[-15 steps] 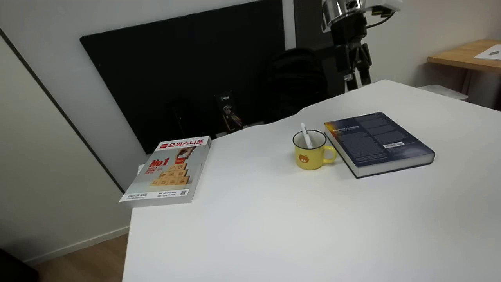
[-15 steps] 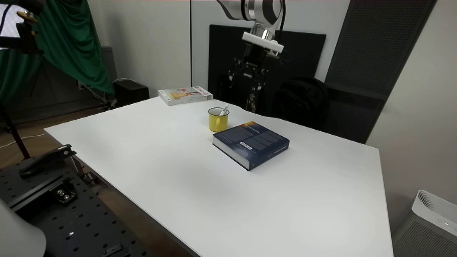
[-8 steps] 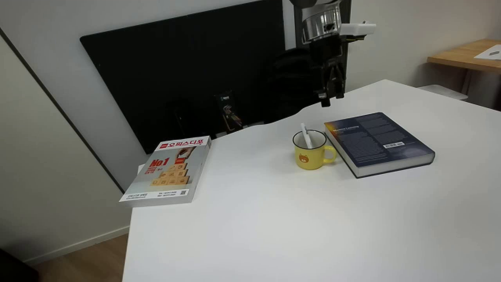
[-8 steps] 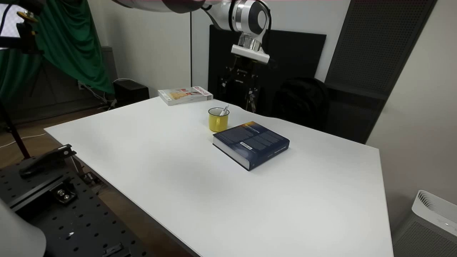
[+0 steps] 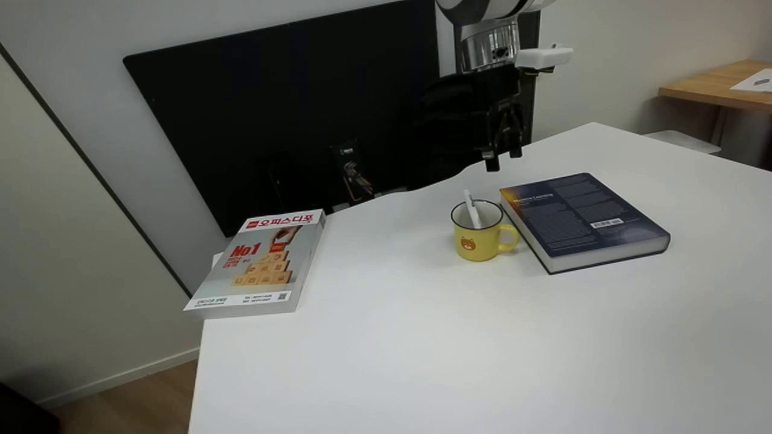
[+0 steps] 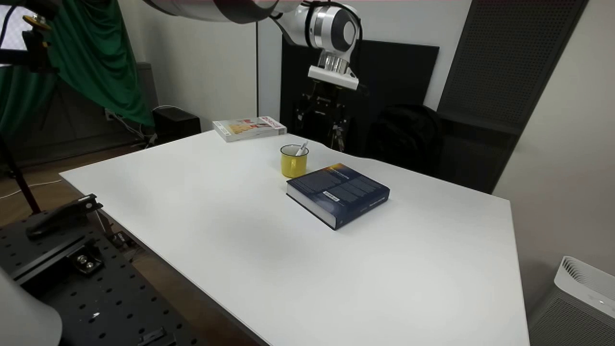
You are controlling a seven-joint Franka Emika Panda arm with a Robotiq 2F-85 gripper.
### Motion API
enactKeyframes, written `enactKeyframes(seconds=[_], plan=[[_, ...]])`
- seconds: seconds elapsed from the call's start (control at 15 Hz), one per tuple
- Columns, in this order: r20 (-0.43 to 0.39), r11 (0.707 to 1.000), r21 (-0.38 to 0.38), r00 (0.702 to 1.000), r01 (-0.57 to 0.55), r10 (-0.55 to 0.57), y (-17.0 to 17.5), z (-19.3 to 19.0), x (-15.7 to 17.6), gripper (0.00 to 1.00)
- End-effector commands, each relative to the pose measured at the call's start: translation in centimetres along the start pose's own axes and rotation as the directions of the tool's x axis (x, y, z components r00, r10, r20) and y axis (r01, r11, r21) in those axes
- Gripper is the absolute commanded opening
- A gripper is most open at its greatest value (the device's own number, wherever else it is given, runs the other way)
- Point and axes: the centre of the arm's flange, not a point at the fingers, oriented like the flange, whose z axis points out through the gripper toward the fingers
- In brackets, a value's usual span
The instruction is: Place the marker on the table
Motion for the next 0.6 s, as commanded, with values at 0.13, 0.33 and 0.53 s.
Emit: enactKeyframes(seconds=[0.13,0.33,0.53], plan=[[0.022,1.0,0.017,1.0,-0.008,0.007,0.4,0.3,0.1,1.0],[0.057,0.998,0.056,0.998,-0.019,0.016,1.3,2.6,1.4,1.0],[0.068,0.998,0.055,0.998,0.0,-0.004,0.7,5.0,2.3,1.0]])
